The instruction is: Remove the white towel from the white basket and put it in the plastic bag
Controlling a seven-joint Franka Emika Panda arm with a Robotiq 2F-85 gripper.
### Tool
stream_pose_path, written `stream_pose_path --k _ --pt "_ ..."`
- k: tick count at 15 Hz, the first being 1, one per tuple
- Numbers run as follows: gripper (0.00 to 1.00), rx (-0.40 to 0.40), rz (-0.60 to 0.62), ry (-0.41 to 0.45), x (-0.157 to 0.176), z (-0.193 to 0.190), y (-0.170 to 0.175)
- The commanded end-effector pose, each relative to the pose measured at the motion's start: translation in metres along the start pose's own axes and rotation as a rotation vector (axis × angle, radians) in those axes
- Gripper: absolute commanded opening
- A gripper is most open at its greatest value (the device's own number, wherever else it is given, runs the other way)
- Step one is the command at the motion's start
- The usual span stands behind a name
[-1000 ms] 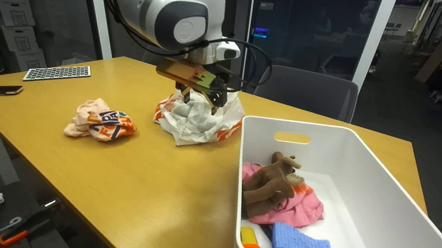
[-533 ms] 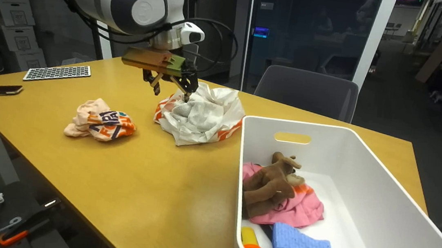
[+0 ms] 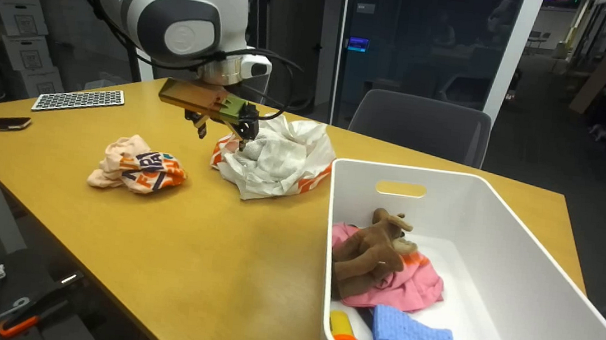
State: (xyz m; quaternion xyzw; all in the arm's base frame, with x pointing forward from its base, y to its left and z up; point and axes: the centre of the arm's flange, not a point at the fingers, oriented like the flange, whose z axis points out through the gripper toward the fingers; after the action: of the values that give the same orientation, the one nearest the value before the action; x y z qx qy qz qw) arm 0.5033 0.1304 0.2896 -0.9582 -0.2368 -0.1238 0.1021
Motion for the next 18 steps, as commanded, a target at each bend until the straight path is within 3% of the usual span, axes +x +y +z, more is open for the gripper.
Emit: stream_pose_path --k 1,8,12,18 --pt "1.0 0.018 -0.115 0.051 -0.007 0.025 -0.009" --pt "1.0 -0.068 -0.384 0.059 -0.016 0.061 -0.001" --pt "1.0 -0.134 -0.542 0.11 -0.01 0.073 0.004" --pt "1.0 -0.152 -0.615 0.119 -0.011 0.093 0.024"
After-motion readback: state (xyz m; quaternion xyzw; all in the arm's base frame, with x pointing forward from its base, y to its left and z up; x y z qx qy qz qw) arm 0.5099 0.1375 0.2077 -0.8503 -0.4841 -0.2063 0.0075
